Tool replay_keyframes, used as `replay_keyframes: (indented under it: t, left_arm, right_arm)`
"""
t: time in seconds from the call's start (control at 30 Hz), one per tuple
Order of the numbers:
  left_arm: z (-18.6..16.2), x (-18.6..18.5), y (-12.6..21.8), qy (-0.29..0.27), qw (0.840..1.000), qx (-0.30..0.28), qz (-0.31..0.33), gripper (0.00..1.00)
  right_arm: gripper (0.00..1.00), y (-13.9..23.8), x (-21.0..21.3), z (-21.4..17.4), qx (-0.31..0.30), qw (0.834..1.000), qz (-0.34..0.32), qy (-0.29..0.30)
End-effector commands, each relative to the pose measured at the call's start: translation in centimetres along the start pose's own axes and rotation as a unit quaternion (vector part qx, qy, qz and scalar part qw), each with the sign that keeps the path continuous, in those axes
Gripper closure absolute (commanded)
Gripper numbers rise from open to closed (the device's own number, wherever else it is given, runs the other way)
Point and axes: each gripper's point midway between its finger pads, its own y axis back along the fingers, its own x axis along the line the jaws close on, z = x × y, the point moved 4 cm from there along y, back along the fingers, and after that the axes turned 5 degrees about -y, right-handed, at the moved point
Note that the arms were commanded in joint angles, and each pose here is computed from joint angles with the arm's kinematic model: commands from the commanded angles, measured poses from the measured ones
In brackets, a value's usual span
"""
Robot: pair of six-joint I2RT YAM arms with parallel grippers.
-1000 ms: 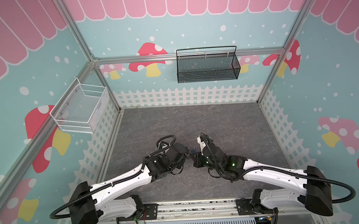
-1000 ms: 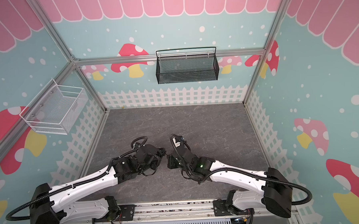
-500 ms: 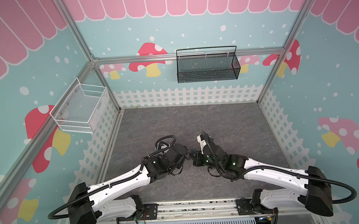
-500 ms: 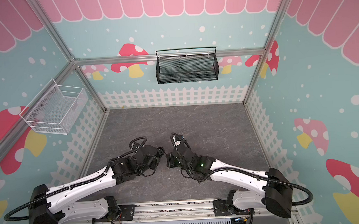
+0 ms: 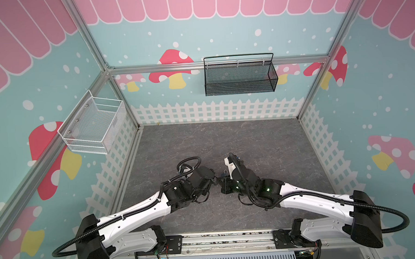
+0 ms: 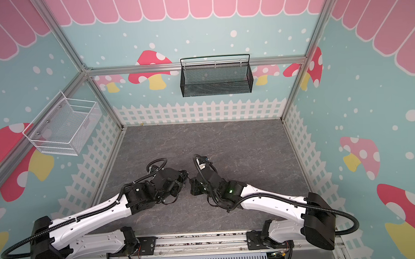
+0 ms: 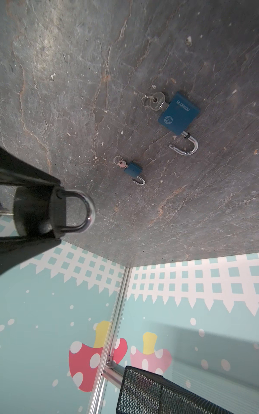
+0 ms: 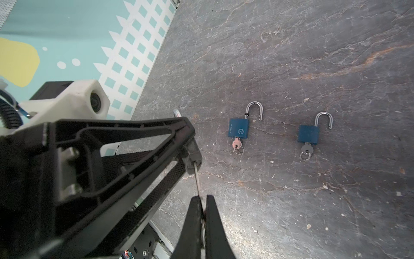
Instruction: Unlock with the key
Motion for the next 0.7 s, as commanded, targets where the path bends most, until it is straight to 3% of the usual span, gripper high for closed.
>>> replay_keyframes:
  t: [0.0,0.3,0.43,0.67]
  left_arm:
    - [0.9,-1.9,1.0,0.008,0.999,-0.015,-0.031,1.0]
    - [0.4,-2.1,0.7,-0.005,1.0,0.0,-0.027,1.0]
    - [0.2,-1.8,0.5,-0.007,1.0,0.005,-0.021,1.0]
    - [0.3,-1.7,1.0,-0.003,1.0,0.01,-0.028,1.0]
  right_arm:
    - [1.0,0.1,0.4,-1.2,0.026,1.0,0.013,-0.001]
    - [1.0,0.1,3.1,0.5,0.01,0.998,0.055,0.007]
    - [1.0,1.1,2.4,2.0,-0.028,0.999,0.012,0.014]
    - [1.0,1.6,0.3,1.6,-0.029,0.999,-0.031,0.012]
